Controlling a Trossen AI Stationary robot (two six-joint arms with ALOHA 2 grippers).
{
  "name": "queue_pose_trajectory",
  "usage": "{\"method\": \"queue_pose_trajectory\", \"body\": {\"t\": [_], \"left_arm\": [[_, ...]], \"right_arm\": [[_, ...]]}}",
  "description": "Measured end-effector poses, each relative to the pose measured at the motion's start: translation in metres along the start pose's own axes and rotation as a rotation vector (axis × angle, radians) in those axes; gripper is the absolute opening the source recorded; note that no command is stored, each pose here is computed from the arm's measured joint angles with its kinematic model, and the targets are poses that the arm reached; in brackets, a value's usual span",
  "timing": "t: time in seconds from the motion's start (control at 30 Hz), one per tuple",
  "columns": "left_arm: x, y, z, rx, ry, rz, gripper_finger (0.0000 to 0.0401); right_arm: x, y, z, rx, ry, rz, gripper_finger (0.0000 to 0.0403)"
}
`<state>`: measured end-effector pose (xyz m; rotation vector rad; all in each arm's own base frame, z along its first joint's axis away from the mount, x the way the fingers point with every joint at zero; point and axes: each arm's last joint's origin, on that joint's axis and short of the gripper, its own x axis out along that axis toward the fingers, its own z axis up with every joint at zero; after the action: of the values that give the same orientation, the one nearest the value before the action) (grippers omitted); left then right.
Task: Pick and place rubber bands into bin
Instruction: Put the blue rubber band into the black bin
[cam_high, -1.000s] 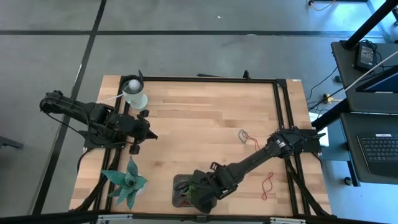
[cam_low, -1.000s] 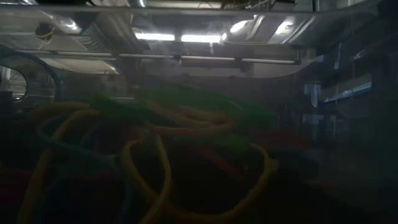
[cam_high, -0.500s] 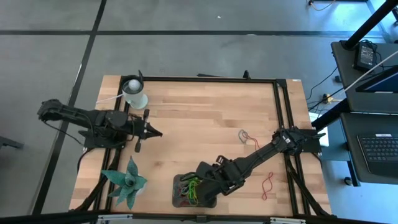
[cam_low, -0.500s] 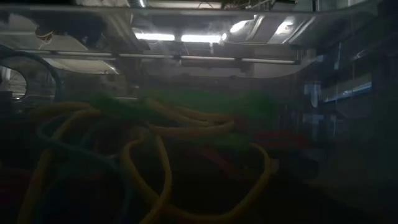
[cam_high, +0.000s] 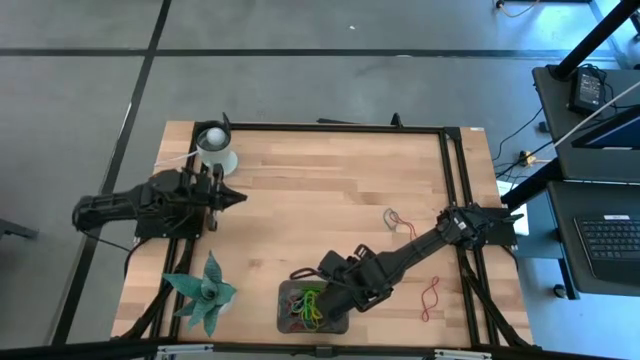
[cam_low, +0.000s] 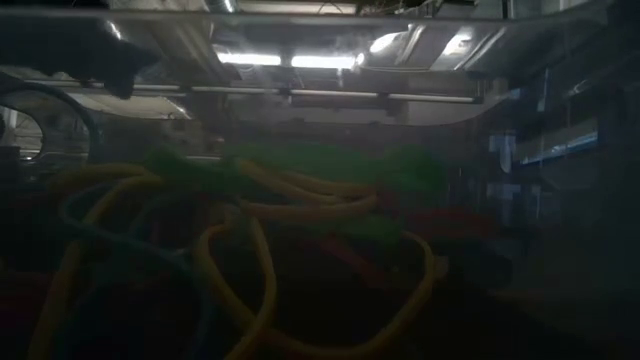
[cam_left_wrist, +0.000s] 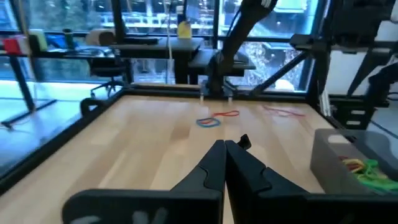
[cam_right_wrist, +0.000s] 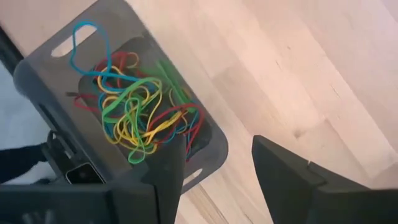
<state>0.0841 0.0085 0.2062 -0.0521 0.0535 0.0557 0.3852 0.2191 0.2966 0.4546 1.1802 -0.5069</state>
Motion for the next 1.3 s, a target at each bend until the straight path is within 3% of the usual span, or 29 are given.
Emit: {"method": "queue_pose_trajectory", "body": {"t": [0.13, 0.47, 0.63, 0.73, 0.83, 0.97, 1.3], "left_arm": [[0.001, 0.003, -0.014, -0.008, 0.042, 0.074, 0.0002], [0.015, 0.002, -0.037, 0.052, -0.089, 0.001, 0.0001], [0.015, 0.000, -0.038, 0.122, -0.074, 0.006, 0.0001], [0.015, 0.000, -0.038, 0.092, -0.073, 0.005, 0.0001], [0.015, 0.000, -0.038, -0.025, -0.072, -0.002, 0.0001], [0.015, 0.000, -0.038, -0.082, -0.072, -0.003, 0.0001], [0.016, 0.000, -0.038, -0.085, -0.072, -0.001, 0.0001]], "right_arm": [[0.000, 0.000, 0.000, 0.018, 0.000, -0.001, 0.0188], [0.000, -0.002, -0.003, 0.042, 0.013, -0.030, 0.0188], [-0.004, -0.002, -0.010, 0.044, 0.022, -0.046, 0.0188], [-0.008, -0.003, -0.012, 0.042, 0.023, -0.041, 0.0188], [-0.014, -0.006, -0.013, 0.076, 0.032, -0.039, 0.0184], [-0.020, -0.010, -0.012, 0.123, 0.037, -0.048, 0.0156], [-0.004, -0.017, -0.019, 0.163, 0.020, -0.136, 0.0042]]}}
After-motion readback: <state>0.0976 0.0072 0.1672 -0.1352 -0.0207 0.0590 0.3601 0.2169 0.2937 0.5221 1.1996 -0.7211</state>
